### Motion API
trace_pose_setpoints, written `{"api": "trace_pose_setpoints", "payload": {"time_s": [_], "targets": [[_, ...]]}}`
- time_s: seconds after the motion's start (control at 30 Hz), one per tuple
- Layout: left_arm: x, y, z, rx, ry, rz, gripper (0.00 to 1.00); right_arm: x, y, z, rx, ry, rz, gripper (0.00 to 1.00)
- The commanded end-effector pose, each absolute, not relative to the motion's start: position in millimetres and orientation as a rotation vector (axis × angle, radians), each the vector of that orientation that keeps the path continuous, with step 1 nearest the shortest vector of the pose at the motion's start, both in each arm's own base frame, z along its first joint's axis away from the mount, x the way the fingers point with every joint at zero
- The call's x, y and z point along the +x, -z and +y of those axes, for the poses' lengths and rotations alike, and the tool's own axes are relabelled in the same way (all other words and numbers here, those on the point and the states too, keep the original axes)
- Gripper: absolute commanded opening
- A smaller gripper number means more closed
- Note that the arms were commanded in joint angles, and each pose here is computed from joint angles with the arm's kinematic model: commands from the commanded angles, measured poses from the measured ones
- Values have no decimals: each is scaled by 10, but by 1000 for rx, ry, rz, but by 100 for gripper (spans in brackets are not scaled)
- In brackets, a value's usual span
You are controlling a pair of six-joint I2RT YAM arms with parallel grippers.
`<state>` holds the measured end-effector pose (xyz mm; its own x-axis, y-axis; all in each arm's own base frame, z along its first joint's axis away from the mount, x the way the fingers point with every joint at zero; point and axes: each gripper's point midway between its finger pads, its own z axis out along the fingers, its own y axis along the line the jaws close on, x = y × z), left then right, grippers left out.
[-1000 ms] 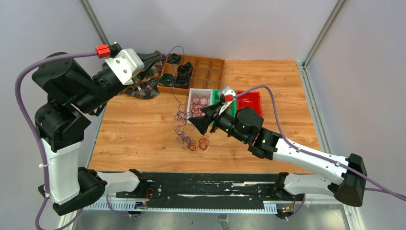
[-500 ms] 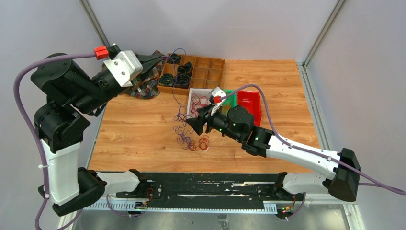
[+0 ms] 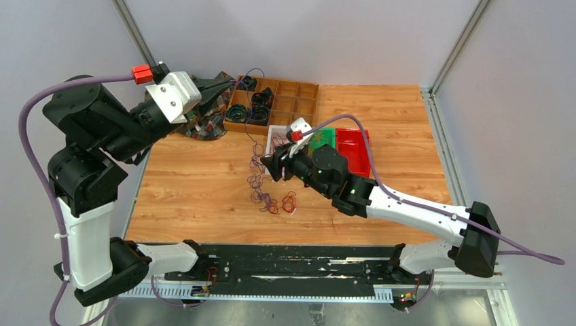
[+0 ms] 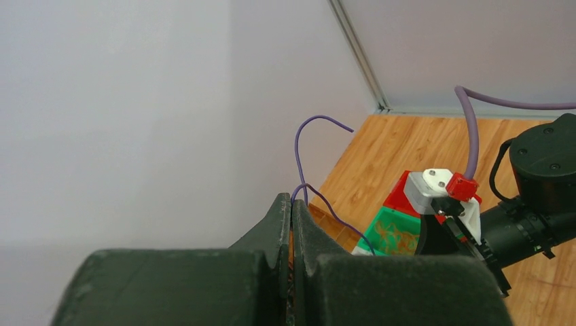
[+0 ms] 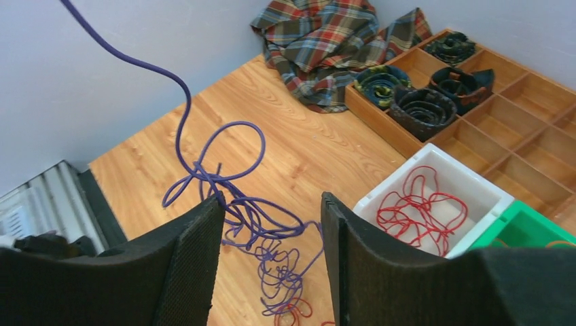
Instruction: Untangle the cables
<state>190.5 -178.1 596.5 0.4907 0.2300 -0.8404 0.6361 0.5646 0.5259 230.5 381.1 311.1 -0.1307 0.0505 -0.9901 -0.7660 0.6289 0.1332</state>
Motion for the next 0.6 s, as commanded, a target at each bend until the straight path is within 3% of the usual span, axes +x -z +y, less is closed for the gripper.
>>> {"api": "trace_pose_setpoints", "payload": {"time_s": [0.0,0.57], "targets": [[1757,-6154,-1742,950,329,1000,0,2437,-3306,3783,-552,-680,1500,52],[1706,-6143,-1777,962,366,996,0,2427,-3573,3980,-486,-654,1354,55]]}}
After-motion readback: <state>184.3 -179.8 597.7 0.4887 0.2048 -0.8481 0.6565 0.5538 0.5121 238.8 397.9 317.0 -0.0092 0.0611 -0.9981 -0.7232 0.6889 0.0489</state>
